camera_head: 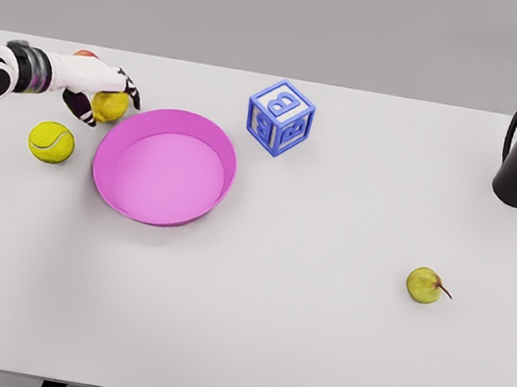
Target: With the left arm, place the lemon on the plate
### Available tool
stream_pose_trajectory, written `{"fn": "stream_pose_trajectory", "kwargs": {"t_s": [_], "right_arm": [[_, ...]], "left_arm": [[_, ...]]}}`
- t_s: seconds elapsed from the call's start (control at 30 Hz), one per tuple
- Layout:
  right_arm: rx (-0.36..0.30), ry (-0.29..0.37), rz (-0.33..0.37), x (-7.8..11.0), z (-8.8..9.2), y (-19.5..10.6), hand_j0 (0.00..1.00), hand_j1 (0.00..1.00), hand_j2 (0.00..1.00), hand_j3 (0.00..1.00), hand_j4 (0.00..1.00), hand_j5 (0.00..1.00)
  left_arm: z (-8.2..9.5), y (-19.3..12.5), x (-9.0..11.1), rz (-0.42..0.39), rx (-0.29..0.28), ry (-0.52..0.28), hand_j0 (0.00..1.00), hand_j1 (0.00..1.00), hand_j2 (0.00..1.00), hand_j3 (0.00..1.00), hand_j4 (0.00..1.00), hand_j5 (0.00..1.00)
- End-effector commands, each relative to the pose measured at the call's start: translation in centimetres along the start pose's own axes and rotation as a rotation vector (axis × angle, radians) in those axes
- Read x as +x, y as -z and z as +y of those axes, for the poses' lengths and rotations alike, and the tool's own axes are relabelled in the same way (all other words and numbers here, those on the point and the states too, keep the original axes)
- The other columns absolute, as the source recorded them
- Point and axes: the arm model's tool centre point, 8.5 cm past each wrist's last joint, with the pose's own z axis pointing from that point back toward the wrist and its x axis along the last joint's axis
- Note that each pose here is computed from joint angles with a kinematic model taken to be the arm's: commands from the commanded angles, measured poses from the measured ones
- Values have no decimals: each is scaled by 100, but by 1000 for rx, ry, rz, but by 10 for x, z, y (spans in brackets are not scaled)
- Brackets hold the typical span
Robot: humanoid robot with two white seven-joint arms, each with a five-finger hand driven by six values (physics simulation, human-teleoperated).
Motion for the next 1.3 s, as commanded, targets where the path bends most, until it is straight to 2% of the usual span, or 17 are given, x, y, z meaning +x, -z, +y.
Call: {"fn": "stream_pose_trajectory", "kwargs": {"t_s": [0.0,0.37,0.47,0.67,0.9,1.27], "right_arm": [[0,0,0,0,0,0,100,100,100,100,100,100],[0,0,0,0,0,0,100,100,100,100,100,100],[0,0,0,0,0,0,100,100,100,100,100,100],[0,1,0,0,0,0,100,100,100,100,100,100],[0,0,0,0,0,0,100,100,100,100,100,100],[0,0,-1,0,0,0,100,100,100,100,100,100]], "left_arm": [[1,-1,-1,2,4,-4,68,68,68,68,68,68],[9,-6,-3,1,34,-4,65,65,65,65,65,65],[21,-9,3,-9,65,22,64,64,64,64,64,64],[29,-12,7,-14,88,43,64,64,64,64,64,64],[41,-29,1,-11,154,46,64,64,64,64,64,64],[49,-46,6,-40,220,61,64,64,64,64,64,64]]}}
